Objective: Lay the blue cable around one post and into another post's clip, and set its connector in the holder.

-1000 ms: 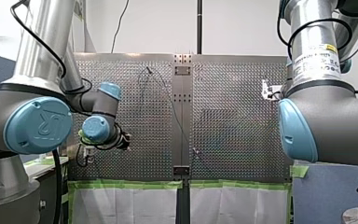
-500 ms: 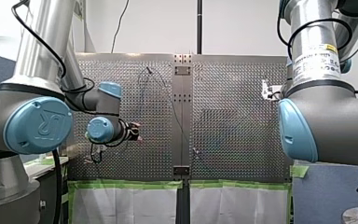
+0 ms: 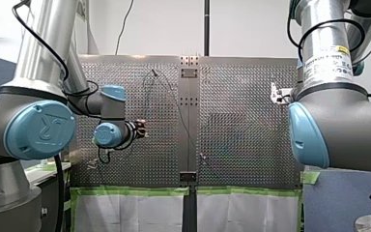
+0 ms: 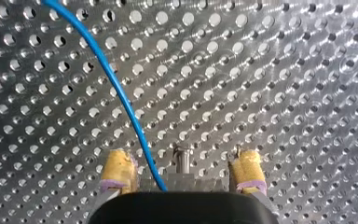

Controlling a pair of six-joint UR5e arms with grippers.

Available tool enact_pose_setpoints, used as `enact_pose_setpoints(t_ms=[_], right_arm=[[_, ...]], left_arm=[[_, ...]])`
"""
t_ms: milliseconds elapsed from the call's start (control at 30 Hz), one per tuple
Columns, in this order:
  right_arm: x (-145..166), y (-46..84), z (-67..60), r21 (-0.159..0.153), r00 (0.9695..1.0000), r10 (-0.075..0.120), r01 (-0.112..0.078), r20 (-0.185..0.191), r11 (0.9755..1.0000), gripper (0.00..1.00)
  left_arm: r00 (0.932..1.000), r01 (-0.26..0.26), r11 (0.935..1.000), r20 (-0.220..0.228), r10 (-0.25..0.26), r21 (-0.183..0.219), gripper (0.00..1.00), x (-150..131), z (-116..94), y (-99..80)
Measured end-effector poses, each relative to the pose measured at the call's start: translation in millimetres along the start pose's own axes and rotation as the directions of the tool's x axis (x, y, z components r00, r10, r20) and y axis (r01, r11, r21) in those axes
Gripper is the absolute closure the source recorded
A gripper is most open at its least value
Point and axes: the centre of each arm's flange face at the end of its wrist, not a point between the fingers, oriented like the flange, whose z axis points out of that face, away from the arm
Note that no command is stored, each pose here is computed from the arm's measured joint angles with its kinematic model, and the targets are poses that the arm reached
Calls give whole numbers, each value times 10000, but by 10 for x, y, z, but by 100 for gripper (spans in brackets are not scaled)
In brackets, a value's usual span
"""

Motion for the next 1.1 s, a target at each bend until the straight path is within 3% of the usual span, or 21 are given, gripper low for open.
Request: enact_pose_setpoints(t_ms=[167, 400, 633, 867, 1100], right_arm=[[-5, -28, -6, 258, 10000, 27, -28, 53, 9997, 0], [-6, -36, -8, 330, 10000, 35, -37, 69, 9994, 0], [-5, -41, -7, 349, 10000, 32, -34, 63, 9994, 0], [-4, -74, -7, 633, 10000, 29, -32, 55, 9980, 0], [-8, -97, -9, 719, 10000, 5, -12, 91, 9974, 0]], left_arm=[[9992, 40, 10000, 404, -42, 60, 0, -39, 39, -12], [9951, 26, 10000, 990, -35, 89, 0, -98, 92, -25], [9876, 39, 9998, 1569, -70, 199, 0, -160, 141, -45], [9772, 92, 9995, 2117, -157, 316, 0, -223, 188, -65], [9715, 114, 9996, 2363, -171, 255, 0, -248, 206, -61]])
